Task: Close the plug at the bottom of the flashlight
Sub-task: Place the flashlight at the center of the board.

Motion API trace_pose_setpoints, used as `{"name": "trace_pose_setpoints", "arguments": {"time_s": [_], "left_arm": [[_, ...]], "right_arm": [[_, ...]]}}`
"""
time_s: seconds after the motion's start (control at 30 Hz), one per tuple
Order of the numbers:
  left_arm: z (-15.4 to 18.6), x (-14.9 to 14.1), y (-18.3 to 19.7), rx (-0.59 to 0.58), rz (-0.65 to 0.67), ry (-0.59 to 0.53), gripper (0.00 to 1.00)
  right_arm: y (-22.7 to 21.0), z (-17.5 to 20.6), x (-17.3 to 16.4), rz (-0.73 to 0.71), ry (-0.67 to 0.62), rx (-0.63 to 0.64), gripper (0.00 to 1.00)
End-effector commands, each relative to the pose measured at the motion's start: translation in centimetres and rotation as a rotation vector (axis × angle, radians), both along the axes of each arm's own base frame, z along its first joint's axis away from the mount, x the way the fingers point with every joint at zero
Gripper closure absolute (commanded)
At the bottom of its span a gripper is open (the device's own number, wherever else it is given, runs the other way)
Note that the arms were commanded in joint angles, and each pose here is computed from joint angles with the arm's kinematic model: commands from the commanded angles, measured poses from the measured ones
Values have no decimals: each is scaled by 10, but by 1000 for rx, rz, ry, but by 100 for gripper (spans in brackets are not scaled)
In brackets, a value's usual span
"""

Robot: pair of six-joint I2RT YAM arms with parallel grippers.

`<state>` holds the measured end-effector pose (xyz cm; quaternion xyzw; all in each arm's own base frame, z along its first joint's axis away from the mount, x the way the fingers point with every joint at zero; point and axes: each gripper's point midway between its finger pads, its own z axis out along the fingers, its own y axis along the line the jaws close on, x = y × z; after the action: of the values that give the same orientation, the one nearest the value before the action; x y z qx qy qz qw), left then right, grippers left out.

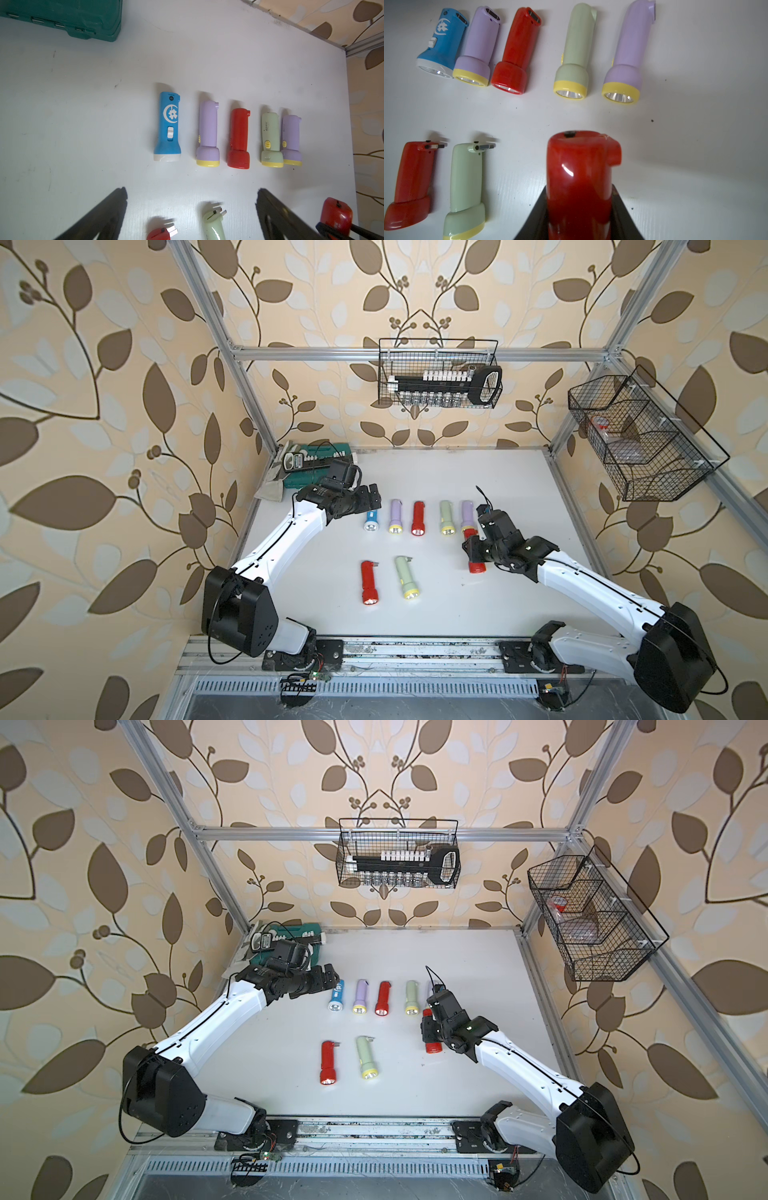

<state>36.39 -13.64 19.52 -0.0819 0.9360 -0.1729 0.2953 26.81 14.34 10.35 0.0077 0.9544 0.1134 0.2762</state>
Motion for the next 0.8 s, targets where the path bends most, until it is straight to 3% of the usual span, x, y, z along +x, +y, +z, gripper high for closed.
{"name": "trace_pose_setpoints", "arguments": {"time_s": [0.0,0.67,0.77], "left_arm": [[21,-4,8,23,-3,-66,1],[23,-6,8,12,-3,-83,1],[22,-6,8,11,-5,-81,1]], "right_arm": [[-2,-24,-18,-79,124,42,100],[-5,-88,-22,-138,296,-10,100],[-5,-92,-24,-136,309,-18,86]]}}
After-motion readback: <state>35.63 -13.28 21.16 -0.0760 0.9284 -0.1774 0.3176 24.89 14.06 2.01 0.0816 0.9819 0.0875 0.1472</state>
